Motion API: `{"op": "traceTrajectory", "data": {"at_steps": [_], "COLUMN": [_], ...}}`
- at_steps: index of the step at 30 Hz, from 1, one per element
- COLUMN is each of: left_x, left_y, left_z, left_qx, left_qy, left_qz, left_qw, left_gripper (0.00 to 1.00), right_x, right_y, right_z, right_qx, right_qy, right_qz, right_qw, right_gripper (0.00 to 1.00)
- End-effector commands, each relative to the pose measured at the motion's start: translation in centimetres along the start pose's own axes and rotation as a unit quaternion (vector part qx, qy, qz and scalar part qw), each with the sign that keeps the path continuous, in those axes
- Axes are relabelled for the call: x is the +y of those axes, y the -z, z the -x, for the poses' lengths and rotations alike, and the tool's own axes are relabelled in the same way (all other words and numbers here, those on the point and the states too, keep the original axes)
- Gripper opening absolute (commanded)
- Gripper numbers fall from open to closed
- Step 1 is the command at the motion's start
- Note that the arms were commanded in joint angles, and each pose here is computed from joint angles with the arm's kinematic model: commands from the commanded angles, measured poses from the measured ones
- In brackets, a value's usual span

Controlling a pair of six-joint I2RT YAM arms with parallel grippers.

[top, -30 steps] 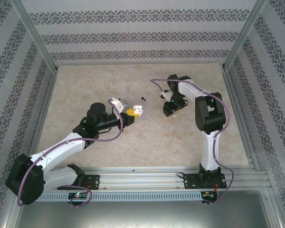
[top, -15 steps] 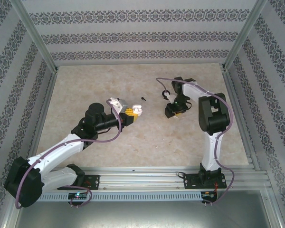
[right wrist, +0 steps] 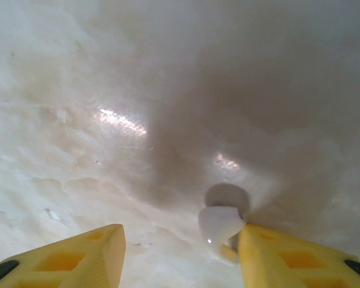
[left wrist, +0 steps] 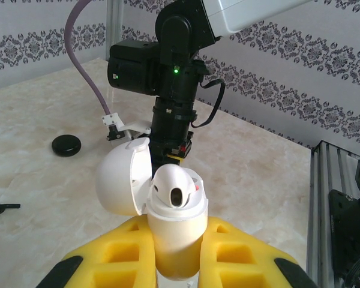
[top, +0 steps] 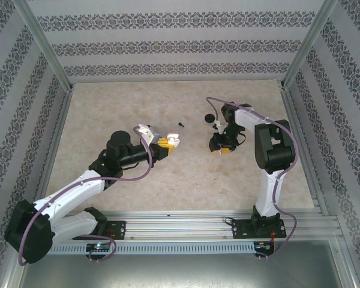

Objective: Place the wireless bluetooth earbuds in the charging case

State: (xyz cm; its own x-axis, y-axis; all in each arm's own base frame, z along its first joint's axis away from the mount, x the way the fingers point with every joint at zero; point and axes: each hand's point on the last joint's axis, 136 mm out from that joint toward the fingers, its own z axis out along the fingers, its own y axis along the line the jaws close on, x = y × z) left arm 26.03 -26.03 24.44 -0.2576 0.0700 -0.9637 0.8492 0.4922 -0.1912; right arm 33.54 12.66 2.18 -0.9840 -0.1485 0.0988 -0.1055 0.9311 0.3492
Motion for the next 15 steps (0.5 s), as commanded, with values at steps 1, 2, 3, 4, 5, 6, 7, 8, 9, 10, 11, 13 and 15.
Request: {"op": "traceTrajectory", "data": {"at_steps": [1, 2, 3, 4, 5, 6, 7, 8, 9, 10, 11, 13, 15], "left_x": [-1.0, -1.1, -1.1, -1.1, -1.1, -1.1, -1.1, -1.1, -1.1, -1.1, -1.1, -1.1, -1.1], "left_y": [0.3, 0.4, 0.5, 0.5, 0.5, 0.6, 0.6, 0.6, 0.6, 0.6, 0.6, 0.6, 0.6], "left_z": [-0.1, 0.0, 0.0, 0.0, 0.0, -0.1, -0.1, -0.1, -0.1, -0.1, -0.1, -0.2, -0.2], "left_qx": [-0.002, -0.003, -0.004, -0.003, -0.003, -0.003, -0.003, -0.004, -0.004, -0.005, -0.005, -0.004, -0.005], "left_qy": [-0.002, -0.002, -0.003, -0.004, -0.004, -0.005, -0.005, -0.004, -0.004, -0.004, -0.003, -0.003, -0.004], "left_qz": [-0.015, -0.015, -0.015, -0.014, -0.013, -0.013, -0.013, -0.013, -0.014, -0.013, -0.013, -0.014, -0.014], "left_qw": [1.0, 1.0, 1.0, 1.0, 1.0, 1.0, 1.0, 1.0, 1.0, 1.0, 1.0, 1.0, 1.0], "left_gripper": [0.0, 0.0, 0.0, 0.0, 0.0, 0.0, 0.0, 0.0, 0.0, 0.0, 0.0, 0.0, 0.0], "right_x": [1.0, 0.7, 0.5, 0.5, 0.6, 0.5, 0.5, 0.4, 0.2, 0.0, -0.2, -0.4, -0.4], "right_y": [0.2, 0.4, 0.7, 1.0, 1.3, 1.6, 1.9, 2.2, 2.6, 2.8, 3.0, 3.0, 3.0], "right_z": [-1.9, -1.9, -1.8, -1.6, -1.4, -1.3, -1.2, -1.0, -0.9, -0.8, -0.7, -0.5, -0.1], "right_qx": [0.028, 0.026, 0.024, 0.02, 0.015, 0.011, 0.005, 0.002, -0.001, -0.002, -0.002, -0.001, -0.002], "right_qy": [-0.07, -0.085, -0.1, -0.109, -0.12, -0.129, -0.132, -0.133, -0.132, -0.132, -0.132, -0.133, -0.137], "right_qz": [0.022, 0.011, 0.002, -0.001, -0.003, -0.011, -0.019, -0.031, -0.046, -0.058, -0.071, -0.084, -0.086], "right_qw": [0.997, 0.996, 0.995, 0.994, 0.993, 0.991, 0.991, 0.991, 0.99, 0.99, 0.989, 0.988, 0.987], "right_gripper": [0.52, 0.52, 0.52, 0.52, 0.52, 0.52, 0.52, 0.51, 0.51, 0.51, 0.5, 0.5, 0.49]}}
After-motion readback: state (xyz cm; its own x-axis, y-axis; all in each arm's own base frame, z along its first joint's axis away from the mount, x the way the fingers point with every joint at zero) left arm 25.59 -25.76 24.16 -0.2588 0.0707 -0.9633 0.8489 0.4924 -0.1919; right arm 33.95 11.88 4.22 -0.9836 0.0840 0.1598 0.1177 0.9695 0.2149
